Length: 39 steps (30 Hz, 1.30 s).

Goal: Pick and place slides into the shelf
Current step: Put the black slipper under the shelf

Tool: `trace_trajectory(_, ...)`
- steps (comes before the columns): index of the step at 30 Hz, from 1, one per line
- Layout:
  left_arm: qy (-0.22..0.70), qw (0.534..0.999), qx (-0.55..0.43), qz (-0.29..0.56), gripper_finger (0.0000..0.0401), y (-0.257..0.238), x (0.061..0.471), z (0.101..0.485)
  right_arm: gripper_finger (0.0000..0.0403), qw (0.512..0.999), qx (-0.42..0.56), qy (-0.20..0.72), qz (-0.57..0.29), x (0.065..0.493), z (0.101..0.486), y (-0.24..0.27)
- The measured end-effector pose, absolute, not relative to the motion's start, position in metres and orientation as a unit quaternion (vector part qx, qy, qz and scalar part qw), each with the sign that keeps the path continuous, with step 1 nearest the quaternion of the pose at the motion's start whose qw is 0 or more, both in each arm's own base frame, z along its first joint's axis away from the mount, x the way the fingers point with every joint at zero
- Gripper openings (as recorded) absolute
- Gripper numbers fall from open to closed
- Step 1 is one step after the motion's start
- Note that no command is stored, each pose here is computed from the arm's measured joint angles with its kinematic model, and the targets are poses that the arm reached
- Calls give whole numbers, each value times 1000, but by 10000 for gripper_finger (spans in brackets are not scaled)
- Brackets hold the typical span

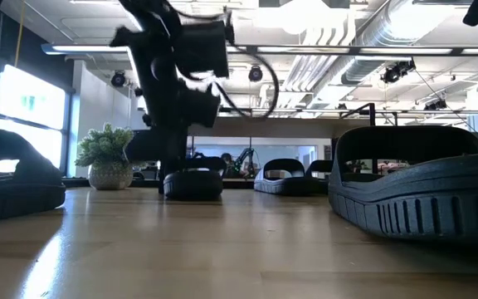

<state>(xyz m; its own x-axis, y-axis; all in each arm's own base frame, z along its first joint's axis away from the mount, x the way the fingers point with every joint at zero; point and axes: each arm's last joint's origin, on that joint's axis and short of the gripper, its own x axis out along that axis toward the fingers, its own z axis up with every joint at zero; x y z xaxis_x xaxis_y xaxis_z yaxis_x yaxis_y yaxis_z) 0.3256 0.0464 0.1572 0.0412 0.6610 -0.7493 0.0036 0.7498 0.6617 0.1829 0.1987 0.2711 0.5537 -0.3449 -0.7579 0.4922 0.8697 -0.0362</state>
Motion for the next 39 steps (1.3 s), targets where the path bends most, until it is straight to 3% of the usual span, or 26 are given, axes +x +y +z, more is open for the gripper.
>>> trace_trajectory(9, 606, 712, 265, 236, 171, 16, 324, 180, 67, 874, 90, 414, -239, 182, 271, 198)
trace_trajectory(14, 596, 743, 214, 215, 160, -11, 324, 205, 67, 871, 117, 412, -239, 183, 271, 201)
trace_trajectory(21, 609, 784, 110, 50, 128, -58, 328, 245, 67, 873, 121, 417, -221, 182, 271, 205)
trace_trajectory(27, 572, 817, 16, -66, 91, -96, 333, 247, 67, 884, 127, 394, -219, 182, 272, 208)
trace_trajectory(33, 553, 832, 43, -4, 45, -106, 338, 217, 67, 875, 117, 418, -215, 183, 260, 217)
trace_trajectory(39, 584, 809, 45, 45, 5, -92, 340, 183, 67, 873, 116, 428, -204, 194, 241, 233)
